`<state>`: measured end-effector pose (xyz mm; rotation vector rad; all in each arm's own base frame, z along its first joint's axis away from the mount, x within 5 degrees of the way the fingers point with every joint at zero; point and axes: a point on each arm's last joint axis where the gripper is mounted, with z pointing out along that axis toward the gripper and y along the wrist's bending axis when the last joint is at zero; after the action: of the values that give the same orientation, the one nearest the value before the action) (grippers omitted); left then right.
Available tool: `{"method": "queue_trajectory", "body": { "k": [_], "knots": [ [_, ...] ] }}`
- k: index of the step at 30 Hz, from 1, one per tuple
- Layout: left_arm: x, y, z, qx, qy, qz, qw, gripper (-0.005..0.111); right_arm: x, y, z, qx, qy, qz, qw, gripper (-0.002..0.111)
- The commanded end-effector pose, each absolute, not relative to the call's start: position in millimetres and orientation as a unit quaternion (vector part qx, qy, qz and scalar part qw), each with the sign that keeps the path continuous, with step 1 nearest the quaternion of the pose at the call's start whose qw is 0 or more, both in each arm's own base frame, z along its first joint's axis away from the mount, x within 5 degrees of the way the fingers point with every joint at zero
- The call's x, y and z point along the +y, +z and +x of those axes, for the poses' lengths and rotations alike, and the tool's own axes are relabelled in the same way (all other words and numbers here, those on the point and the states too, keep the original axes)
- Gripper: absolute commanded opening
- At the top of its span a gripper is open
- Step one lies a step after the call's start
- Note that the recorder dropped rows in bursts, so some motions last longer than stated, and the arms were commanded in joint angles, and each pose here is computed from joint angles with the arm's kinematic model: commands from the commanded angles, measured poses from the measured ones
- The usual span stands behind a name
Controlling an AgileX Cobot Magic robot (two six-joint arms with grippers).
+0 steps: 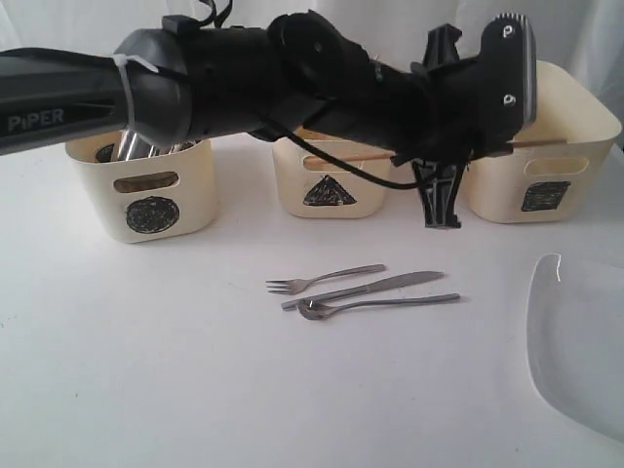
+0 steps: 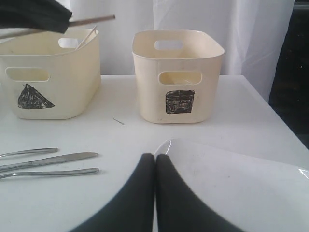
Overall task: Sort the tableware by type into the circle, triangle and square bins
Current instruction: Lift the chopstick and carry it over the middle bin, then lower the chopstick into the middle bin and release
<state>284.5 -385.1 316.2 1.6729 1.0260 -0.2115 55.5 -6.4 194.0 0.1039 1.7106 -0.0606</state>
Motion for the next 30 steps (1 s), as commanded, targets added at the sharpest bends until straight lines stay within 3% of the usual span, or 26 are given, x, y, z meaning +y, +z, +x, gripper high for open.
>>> {"method": "queue_trajectory", "body": {
  "k": [1,7,16,30],
  "knots": [
    [-386,339,289,0.434,-0.089,0.676,0.589,0.0,-6,193,55,0.752,-0.027,0.043,0.658,0.0],
    [-392,343,303,0.435,-0.063,0.652,0.618,0.0,-6,193,55,0.752,-0.027,0.043,0.658,0.0],
    [-386,324,355,0.468,-0.024,0.616,0.633,0.0,-6,193,55,0.752,-0.027,0.043,0.658,0.0],
    [-384,312,405,0.495,-0.052,0.572,0.652,0.0,-6,193,55,0.752,-0.027,0.043,0.658,0.0]
  ]
}}
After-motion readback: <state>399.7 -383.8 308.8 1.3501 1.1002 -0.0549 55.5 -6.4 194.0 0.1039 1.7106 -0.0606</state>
